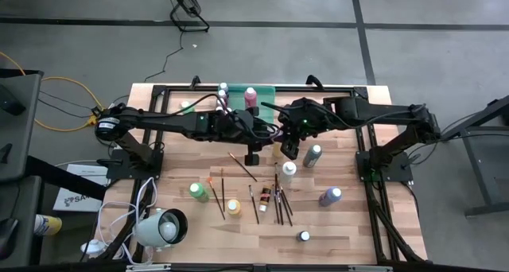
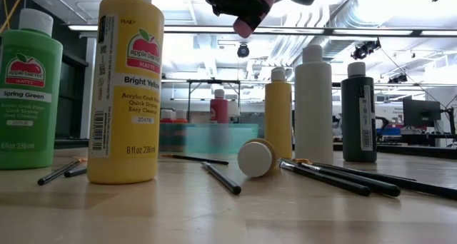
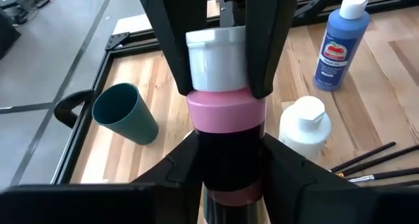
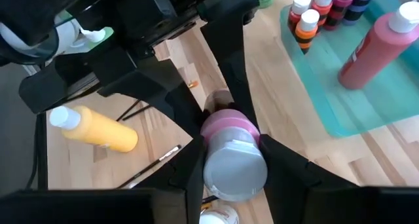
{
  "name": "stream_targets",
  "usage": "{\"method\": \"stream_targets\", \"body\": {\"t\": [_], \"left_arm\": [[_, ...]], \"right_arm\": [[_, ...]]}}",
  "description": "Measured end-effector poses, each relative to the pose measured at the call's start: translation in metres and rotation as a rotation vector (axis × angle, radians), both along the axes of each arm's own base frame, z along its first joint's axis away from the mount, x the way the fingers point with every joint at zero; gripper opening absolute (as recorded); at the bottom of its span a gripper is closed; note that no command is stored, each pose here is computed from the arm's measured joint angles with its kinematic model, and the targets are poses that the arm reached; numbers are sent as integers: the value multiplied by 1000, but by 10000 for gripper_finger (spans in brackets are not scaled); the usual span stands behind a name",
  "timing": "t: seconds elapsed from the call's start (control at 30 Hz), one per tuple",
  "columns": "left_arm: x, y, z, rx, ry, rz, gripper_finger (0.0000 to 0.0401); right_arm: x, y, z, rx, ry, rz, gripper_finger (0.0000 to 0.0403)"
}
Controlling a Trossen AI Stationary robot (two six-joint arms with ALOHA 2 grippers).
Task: Pick & Place Paint Supplies
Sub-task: Put the small pink paint bottle into the green bin
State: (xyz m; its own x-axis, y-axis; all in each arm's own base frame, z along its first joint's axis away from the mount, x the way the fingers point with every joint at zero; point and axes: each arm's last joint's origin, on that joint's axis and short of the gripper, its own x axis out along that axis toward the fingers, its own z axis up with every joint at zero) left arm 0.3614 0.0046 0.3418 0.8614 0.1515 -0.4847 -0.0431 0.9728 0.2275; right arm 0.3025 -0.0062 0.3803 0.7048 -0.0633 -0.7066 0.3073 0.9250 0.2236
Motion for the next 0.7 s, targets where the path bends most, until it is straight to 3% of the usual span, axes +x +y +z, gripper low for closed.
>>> {"method": "stream_targets", "body": {"t": [0.17,0.4,0.57,0.7], "left_arm": [[-1,0,-2,8,23,-2,110],[0,0,-1,34,5,-30,110],[3,6,7,36,-70,-31,109],[6,17,19,10,-205,-83,109]], "right_arm": [[-4,-1,4,-43,-10,-24,156],[-38,-2,21,-57,3,-71,219],[-68,5,29,-98,50,-104,224],[-79,14,35,-140,-48,-68,217]]}}
